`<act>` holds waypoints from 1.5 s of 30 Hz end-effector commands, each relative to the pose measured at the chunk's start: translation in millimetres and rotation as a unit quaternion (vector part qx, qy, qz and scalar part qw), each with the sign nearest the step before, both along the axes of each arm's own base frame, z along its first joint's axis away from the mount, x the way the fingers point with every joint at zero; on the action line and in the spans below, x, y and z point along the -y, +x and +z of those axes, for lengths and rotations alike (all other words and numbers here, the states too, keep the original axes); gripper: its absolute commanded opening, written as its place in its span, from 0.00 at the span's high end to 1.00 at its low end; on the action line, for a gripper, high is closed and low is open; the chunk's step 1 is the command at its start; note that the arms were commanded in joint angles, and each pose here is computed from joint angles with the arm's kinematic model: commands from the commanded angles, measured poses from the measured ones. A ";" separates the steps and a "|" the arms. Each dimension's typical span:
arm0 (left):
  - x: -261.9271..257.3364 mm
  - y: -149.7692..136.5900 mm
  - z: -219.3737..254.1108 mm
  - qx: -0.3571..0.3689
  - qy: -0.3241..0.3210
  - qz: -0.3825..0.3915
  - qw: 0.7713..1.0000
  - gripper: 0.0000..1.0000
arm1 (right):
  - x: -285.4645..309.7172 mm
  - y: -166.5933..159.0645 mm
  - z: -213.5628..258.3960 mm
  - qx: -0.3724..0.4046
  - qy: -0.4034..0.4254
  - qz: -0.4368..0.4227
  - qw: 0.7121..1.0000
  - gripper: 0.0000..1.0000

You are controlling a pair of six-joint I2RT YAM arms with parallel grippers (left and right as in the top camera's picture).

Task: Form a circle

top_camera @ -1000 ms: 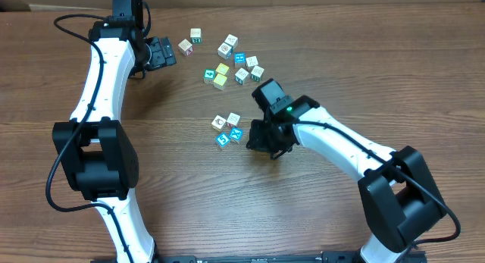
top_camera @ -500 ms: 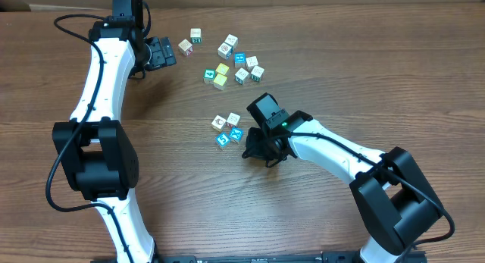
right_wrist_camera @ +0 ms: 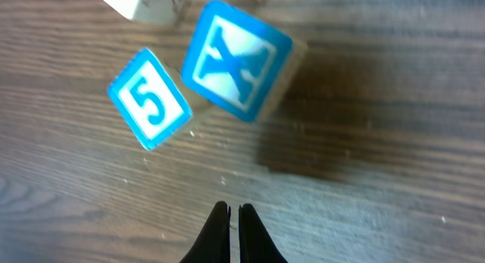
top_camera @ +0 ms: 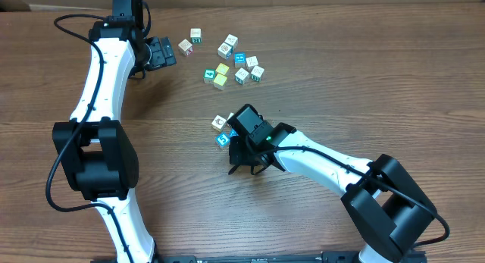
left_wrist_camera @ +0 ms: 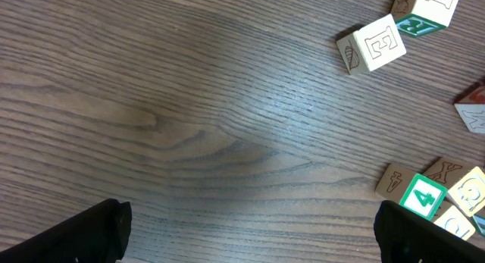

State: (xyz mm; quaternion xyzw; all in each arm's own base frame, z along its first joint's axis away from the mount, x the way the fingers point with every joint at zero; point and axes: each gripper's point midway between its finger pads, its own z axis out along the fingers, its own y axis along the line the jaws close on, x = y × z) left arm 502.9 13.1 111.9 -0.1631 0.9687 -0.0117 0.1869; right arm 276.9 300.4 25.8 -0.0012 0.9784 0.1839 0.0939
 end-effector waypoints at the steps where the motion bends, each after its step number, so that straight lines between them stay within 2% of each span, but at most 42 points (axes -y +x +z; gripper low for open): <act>1: 2.3 4.6 5.2 0.009 -0.005 0.002 1.000 0.00 | -2.1 2.3 -2.5 0.019 -0.009 0.000 1.000 0.96; 16: 2.3 4.6 5.2 0.009 -0.005 0.002 1.000 0.00 | 0.9 0.7 -12.9 0.026 -0.028 0.000 0.999 0.96; 30: 2.3 4.6 5.2 0.009 -0.005 0.002 1.000 0.00 | -9.0 6.1 -7.9 0.158 -0.101 0.024 0.982 0.96; 45: 2.3 4.5 5.1 0.009 -0.005 0.002 1.000 0.00 | -9.9 8.0 -29.7 0.164 -0.108 0.035 0.980 0.96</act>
